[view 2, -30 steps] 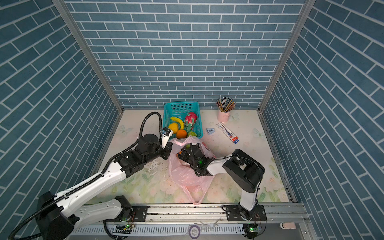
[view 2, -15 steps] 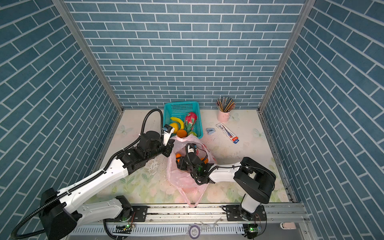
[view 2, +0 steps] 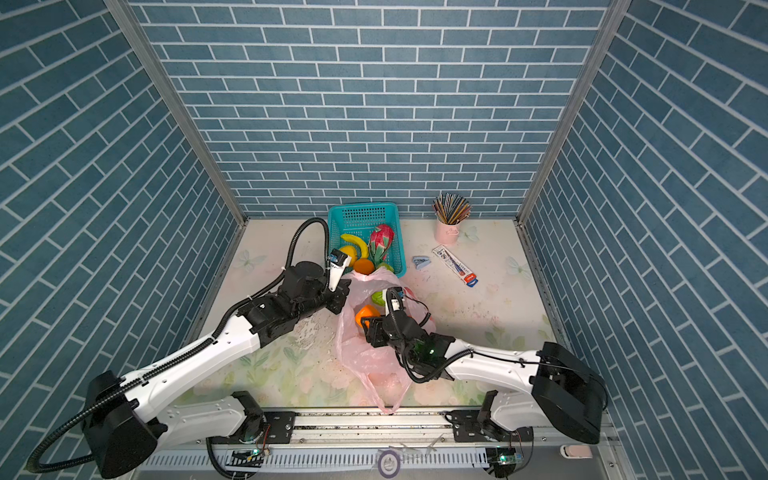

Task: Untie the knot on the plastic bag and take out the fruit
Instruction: 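Lift the orange out of the bag with the right gripper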

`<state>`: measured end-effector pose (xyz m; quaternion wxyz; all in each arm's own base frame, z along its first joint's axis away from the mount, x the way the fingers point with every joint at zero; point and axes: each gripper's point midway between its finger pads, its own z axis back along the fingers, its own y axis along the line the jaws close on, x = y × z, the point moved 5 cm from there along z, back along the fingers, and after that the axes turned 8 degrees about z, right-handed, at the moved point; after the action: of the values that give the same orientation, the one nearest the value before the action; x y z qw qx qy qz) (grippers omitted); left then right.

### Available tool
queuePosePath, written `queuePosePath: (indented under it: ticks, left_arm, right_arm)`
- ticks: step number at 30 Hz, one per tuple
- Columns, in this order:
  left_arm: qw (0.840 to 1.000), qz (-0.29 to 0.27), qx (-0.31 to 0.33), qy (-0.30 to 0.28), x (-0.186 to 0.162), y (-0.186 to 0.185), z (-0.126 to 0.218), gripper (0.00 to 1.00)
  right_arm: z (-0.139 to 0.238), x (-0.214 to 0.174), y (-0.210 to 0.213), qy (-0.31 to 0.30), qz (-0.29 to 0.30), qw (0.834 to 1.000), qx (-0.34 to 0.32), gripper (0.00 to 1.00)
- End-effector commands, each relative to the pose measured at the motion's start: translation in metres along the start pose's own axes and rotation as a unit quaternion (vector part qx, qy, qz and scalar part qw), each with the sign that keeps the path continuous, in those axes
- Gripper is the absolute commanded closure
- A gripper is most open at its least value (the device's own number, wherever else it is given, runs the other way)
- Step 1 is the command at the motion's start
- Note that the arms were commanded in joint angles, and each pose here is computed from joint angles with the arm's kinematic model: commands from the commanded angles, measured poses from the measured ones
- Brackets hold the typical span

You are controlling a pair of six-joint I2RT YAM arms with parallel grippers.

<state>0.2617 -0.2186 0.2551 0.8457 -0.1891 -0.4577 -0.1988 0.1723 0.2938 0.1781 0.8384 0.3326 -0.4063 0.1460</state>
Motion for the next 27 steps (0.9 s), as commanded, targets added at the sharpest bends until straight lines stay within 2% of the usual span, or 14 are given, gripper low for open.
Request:
queuePosePath:
  ticks: [1, 7, 14, 20, 27]
  left_arm:
    - [1.000, 0.008, -0.003, -0.011, 0.009, 0.000, 0.002, 1.00]
    - [1.000, 0.008, -0.018, -0.008, 0.006, -0.004, -0.002, 1.00]
    - [0.999, 0.019, -0.050, 0.008, -0.003, -0.014, -0.015, 1.00]
    - [0.997, 0.007, -0.073, 0.015, -0.013, -0.030, -0.023, 1.00]
    - [0.995, -0.018, -0.093, 0.042, -0.031, -0.053, -0.039, 0.96]
  right_arm:
    - [0.021, 0.003, -0.005, -0.001, 0.037, 0.999, -0.013, 0.43]
    - [0.061, 0.036, 0.002, -0.048, 0.063, 0.997, -0.001, 0.45]
    - [0.104, 0.079, 0.003, -0.115, 0.079, 0.990, -0.033, 0.46]
    - [0.130, 0.104, -0.001, -0.162, 0.072, 0.983, -0.053, 0.46]
    - [0.165, 0.138, -0.007, -0.260, 0.022, 0.964, -0.057, 0.50]
